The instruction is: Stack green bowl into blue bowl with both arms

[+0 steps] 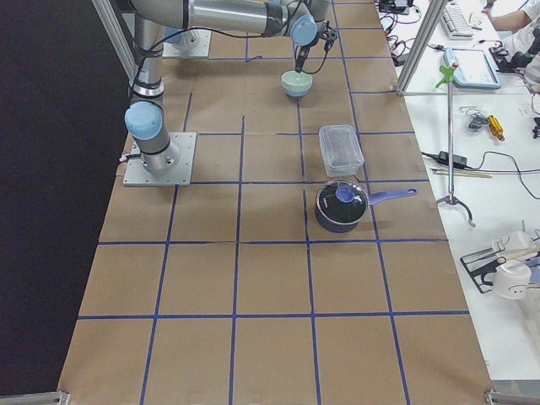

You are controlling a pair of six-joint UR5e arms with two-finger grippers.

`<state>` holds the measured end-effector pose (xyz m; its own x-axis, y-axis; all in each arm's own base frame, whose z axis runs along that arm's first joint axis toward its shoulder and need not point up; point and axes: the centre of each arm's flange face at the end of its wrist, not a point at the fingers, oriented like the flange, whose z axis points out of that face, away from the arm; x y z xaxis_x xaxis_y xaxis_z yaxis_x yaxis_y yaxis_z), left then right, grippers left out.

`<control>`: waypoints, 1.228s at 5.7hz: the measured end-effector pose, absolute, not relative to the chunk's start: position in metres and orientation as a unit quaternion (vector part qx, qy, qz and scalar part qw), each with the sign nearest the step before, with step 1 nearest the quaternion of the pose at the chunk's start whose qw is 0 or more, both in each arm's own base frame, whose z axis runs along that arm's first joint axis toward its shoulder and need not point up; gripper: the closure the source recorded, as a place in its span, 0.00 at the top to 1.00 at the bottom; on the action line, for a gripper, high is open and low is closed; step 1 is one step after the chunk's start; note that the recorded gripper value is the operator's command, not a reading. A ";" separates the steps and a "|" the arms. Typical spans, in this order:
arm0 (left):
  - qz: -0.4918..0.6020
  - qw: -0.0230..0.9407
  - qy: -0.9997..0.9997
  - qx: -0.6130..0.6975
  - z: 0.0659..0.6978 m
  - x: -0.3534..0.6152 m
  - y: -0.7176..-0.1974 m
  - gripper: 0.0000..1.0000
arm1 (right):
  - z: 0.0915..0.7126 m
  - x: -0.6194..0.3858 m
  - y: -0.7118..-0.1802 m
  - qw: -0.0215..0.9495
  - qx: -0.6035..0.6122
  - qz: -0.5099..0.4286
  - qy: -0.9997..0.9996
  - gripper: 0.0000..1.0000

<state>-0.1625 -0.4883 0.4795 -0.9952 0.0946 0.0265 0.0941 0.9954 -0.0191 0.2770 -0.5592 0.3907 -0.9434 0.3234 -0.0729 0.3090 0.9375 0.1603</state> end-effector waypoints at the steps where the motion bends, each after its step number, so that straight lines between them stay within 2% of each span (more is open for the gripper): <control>1: 0.009 0.012 -0.999 -0.043 0.481 -0.162 -0.489 0.99 | 0.434 0.254 -0.542 0.024 0.138 0.075 0.987 1.00; 4: 0.010 0.014 -0.999 -0.034 0.483 -0.161 -0.490 0.99 | 0.504 0.153 -0.511 -0.007 0.079 0.067 0.995 1.00; 7: 0.012 0.013 -0.999 -0.033 0.483 -0.161 -0.491 0.99 | 0.508 0.142 -0.496 -0.002 0.081 0.071 0.994 1.00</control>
<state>-0.1610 -0.4915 0.4833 -0.9974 0.0672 0.0256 0.0665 0.9975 -0.0247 0.1420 -0.4963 0.5078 -0.9870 0.1601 0.0150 0.1607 0.9768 0.1413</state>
